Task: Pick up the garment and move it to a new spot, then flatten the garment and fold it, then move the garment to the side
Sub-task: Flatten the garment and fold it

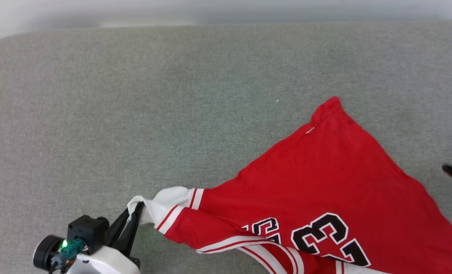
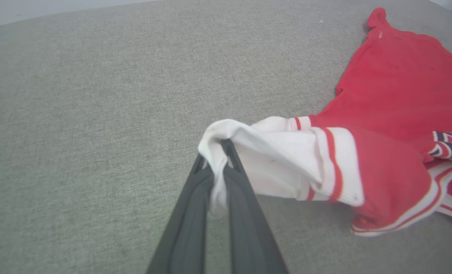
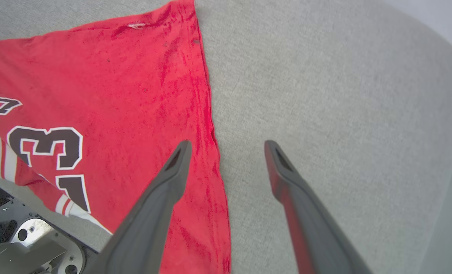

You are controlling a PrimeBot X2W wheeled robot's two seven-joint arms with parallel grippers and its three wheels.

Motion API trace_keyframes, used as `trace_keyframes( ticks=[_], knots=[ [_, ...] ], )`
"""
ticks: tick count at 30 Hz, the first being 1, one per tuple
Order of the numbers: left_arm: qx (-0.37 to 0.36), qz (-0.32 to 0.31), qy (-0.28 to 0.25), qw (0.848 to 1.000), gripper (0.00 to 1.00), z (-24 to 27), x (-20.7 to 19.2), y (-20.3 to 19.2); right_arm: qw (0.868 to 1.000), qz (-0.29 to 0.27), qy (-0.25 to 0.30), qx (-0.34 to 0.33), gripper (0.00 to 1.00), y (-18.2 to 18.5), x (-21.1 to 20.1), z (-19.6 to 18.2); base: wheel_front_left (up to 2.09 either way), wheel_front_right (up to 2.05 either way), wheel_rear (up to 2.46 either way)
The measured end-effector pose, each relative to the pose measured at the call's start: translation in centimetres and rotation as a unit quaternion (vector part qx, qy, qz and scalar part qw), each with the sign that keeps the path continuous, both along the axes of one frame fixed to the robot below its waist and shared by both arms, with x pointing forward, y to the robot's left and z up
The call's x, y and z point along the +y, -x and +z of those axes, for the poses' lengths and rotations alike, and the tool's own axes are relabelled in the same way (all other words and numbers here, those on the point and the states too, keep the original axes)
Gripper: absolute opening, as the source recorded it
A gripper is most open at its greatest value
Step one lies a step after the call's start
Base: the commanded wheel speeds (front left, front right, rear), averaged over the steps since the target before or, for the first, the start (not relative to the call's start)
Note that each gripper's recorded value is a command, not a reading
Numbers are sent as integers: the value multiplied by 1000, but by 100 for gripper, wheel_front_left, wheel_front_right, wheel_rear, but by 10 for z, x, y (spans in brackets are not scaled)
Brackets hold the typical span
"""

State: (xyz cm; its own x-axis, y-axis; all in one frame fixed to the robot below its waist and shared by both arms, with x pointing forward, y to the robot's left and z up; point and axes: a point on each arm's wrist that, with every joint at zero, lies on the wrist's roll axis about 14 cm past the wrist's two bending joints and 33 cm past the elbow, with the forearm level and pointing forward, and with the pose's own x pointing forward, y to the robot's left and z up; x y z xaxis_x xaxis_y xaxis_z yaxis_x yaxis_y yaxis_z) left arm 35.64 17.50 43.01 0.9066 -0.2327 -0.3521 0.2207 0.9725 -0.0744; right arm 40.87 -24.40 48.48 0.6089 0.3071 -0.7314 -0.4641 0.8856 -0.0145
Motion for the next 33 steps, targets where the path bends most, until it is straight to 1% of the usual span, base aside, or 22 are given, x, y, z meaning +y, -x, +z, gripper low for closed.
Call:
trace_keyframes(
  ticks=[3, 7, 9, 12, 15, 20, 23, 26, 30, 32, 33],
  knots=[
    [-4, -2, 1, 1000, 0, 1, -1, -7, 999, 37, 24, -18, 100, -24, 18, 16, 0, 0, 0],
    [-5, -3, -1, 1000, 0, -1, -1, -15, 994, 85, 67, 19, 100, -42, 42, 7, 0, 0, 0],
    [-6, -2, -2, 1000, 0, -2, 0, -19, 991, 100, 88, 33, 100, -55, 51, 1, 0, 0, 0],
    [-4, -1, -3, 1000, 0, -6, 1, -23, 986, 112, 103, 61, 100, -74, 68, -14, 0, 0, 0],
    [-1, -1, -4, 1000, 0, -10, 0, -28, 984, 111, 112, 81, 100, -96, 82, -31, 0, 0, 0],
    [0, -1, -4, 1000, 0, -15, -1, -36, 982, 120, 106, 99, 100, -124, 110, -58, 0, 0, 0],
    [4, 0, -5, 1000, 0, -20, -1, -40, 978, 131, 112, 120, 100, -128, 118, -82, 0, 0, 0],
    [8, 2, -6, 1000, 0, -25, 0, -42, 970, 148, 123, 147, 100, -120, 122, -109, 0, 0, 0],
    [17, 2, -3, 1000, 0, -32, -2, -43, 966, 161, 126, 158, 100, -116, 122, -125, 0, 0, 0],
    [15, 1, -4, 1000, 0, -32, -2, -45, 966, 165, 126, 156, 99, -114, 120, -126, 0, 0, 0],
    [15, 0, -4, 1000, 0, -33, -2, -45, 967, 165, 123, 152, 31, -114, 120, -125, 0, 0, 0]
  ],
)
